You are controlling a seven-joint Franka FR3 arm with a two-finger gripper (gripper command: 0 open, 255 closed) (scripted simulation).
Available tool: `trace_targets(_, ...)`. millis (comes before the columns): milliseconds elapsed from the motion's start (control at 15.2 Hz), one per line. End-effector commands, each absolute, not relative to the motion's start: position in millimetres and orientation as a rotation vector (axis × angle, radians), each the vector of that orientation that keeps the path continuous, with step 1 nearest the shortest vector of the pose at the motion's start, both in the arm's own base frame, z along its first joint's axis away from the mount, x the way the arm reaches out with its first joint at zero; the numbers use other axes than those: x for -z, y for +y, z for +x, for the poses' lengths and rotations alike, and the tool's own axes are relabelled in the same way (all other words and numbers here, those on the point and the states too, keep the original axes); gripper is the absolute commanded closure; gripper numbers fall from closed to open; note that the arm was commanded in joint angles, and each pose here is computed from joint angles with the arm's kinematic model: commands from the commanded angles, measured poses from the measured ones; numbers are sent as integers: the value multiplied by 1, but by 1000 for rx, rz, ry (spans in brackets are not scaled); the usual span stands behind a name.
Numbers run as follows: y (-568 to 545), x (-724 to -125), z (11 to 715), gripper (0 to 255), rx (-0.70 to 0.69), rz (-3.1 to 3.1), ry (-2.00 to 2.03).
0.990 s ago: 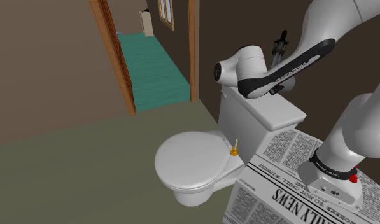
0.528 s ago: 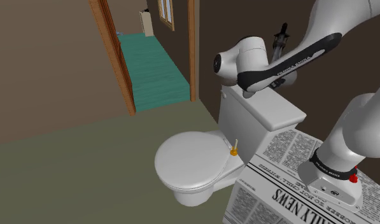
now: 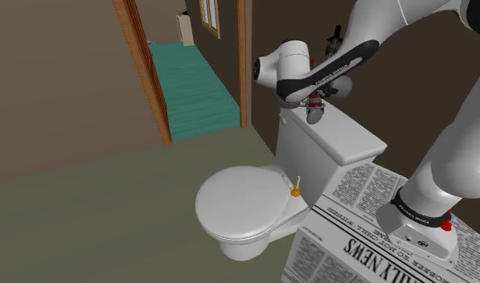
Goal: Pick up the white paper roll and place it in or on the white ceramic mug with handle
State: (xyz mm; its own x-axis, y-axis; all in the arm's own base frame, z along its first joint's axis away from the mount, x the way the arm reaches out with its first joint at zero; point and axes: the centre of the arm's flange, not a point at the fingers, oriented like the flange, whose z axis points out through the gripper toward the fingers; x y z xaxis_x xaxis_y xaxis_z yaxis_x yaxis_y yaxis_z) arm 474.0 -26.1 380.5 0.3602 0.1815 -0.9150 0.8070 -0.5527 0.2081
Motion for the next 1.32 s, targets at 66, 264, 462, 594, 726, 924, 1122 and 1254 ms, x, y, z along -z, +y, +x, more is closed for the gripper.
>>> trace_targets(66, -38, -378, 510, 255, 1197, 1955, 856)
trace_targets(264, -51, -377, 548, 255, 1197, 1955, 856)
trace_targets(462, -64, -376, 585, 255, 1197, 1955, 856)
trace_targets(594, -73, -375, 610, 255, 1197, 1955, 856)
trace_targets(726, -82, -374, 635, 255, 1197, 1955, 856)
trace_targets(924, -95, -373, 672, 255, 1197, 1955, 856)
trace_targets(1122, -102, -361, 691, 255, 1197, 1955, 856)
trace_targets(1254, -102, -351, 691, 255, 1197, 1955, 856)
